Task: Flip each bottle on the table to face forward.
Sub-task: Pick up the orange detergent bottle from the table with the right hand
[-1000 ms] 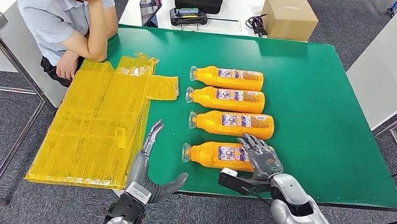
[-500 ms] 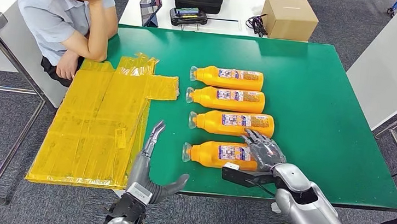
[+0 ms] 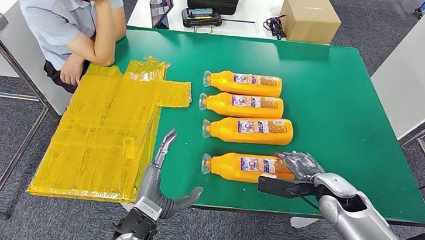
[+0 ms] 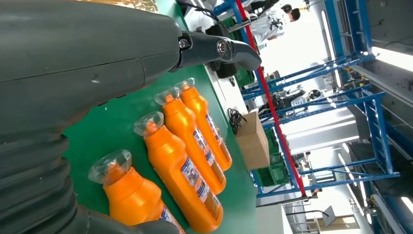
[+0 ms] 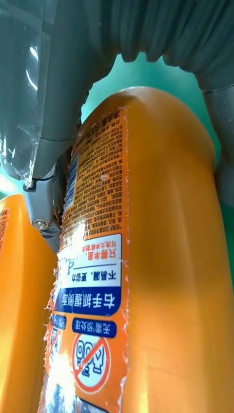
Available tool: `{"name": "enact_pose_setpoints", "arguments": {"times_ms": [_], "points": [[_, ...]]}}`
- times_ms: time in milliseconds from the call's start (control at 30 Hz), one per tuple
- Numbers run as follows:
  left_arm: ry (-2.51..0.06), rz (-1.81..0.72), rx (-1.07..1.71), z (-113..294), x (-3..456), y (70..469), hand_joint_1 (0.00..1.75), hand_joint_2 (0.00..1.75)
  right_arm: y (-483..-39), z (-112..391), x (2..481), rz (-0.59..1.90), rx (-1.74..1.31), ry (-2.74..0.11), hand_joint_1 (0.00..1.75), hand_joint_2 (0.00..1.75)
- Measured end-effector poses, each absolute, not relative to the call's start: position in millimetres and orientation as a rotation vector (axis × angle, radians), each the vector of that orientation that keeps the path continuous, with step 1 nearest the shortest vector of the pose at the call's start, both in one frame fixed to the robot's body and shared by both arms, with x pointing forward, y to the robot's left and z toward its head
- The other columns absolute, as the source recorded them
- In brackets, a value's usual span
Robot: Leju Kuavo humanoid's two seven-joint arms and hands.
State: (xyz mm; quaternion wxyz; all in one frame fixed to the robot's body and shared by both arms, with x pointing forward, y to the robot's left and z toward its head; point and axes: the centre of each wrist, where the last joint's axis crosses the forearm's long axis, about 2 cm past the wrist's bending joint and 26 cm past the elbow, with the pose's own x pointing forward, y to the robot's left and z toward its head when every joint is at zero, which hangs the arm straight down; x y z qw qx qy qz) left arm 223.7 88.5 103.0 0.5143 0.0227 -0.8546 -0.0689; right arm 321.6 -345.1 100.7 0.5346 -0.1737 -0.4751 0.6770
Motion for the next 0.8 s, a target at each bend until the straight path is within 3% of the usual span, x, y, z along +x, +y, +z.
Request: {"name": "enact_pose_setpoints", "arguments": {"times_ms": [167, 800], "points": [[-2.060, -0.166, 0.048, 103.5, 224.3, 86.8, 0.00, 1.75, -350.0, 97.4, 316.1, 1.572, -0.353, -1.155, 1.74, 1.75], [-2.090, -0.058, 0.023, 104.7, 223.1, 87.9, 0.00, 1.75, -327.0, 65.3, 266.7, 1.198, -0.135, -1.477, 1.75, 1.75]]}}
